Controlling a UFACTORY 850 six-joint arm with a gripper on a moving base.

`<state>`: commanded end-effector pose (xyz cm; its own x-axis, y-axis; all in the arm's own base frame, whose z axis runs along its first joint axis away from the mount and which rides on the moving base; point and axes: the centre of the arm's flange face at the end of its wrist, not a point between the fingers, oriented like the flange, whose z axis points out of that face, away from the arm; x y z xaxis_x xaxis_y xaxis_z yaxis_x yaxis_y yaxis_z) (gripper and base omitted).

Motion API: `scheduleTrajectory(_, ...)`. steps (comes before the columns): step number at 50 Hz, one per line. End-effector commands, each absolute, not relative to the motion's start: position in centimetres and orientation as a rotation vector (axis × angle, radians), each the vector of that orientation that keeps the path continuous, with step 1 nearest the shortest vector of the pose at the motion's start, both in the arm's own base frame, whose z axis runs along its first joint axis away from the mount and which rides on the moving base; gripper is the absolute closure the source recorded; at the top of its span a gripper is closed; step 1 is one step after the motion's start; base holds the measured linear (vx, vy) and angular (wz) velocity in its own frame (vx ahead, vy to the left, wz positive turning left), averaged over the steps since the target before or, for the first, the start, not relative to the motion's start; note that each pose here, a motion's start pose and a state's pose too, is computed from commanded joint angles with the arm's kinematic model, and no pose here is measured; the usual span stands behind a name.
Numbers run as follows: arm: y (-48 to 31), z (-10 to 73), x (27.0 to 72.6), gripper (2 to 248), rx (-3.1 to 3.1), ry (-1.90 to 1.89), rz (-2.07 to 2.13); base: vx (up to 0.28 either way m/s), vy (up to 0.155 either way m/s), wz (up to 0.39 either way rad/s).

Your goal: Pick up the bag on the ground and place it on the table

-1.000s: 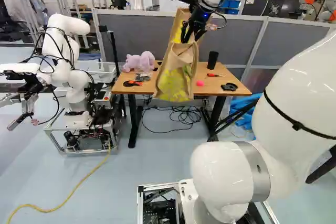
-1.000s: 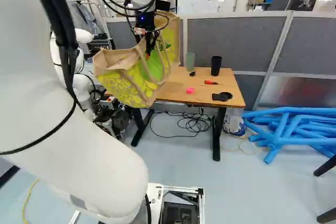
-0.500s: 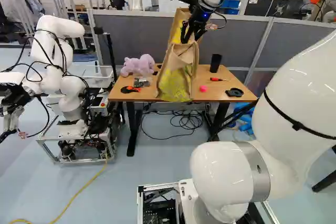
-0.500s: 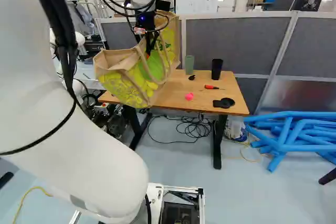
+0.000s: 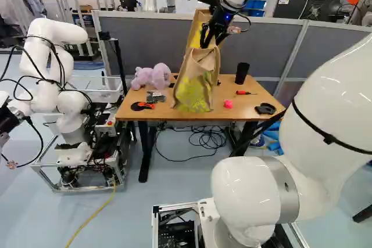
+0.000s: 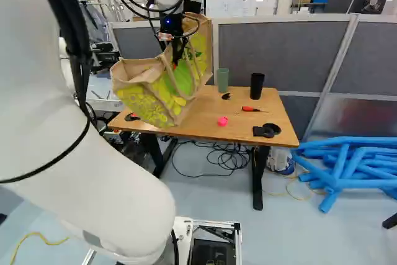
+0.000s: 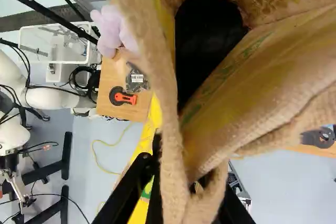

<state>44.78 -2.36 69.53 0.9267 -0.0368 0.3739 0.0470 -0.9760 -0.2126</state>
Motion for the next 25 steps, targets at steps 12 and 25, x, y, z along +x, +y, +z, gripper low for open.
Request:
scheduleTrajectory(12, -2.36, 69.53, 44.78, 229, -2.867, -0.008, -0.563, 0.087, 0.002, -0.006)
scheduleTrajectory(25, -2.36, 69.53, 44.78, 229, -2.867, -0.008, -0.563, 0.023, -0.001, -0.003)
